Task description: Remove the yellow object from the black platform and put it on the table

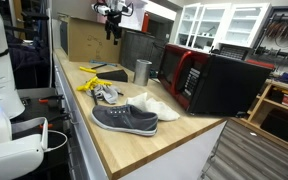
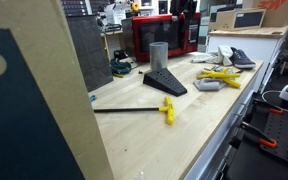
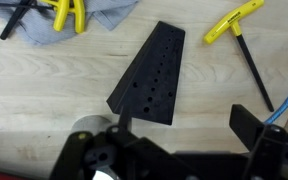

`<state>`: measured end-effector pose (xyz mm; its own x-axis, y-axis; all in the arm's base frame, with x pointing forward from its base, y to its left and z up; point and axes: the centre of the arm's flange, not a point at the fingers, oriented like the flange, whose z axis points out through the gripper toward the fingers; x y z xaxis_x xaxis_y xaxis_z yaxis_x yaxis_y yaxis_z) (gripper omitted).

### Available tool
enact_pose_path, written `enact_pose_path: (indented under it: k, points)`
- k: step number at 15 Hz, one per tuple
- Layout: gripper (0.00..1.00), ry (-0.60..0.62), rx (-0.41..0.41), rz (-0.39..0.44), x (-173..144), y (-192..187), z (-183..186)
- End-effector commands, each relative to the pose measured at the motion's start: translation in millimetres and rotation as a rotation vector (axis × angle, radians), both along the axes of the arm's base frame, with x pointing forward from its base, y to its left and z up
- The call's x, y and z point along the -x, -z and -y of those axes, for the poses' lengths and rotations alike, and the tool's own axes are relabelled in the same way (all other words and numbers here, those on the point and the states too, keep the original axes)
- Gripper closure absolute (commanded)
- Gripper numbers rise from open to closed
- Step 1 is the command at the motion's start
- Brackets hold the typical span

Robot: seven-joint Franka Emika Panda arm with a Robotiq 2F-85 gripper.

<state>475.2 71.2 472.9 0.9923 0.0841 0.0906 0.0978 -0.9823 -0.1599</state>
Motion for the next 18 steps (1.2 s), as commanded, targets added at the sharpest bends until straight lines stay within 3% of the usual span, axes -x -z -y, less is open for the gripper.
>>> enact_pose_path:
  k: [1,9,10,18]
  points:
    - [0.00,0.017,-0.011,-0.031,-17,-23,-4]
    - [0.00,0.053,-0.048,-0.050,0,-51,4]
    - [0.00,0.033,-0.018,-0.039,-7,-37,5]
    - [0.00,0.036,-0.029,-0.035,-3,-43,5]
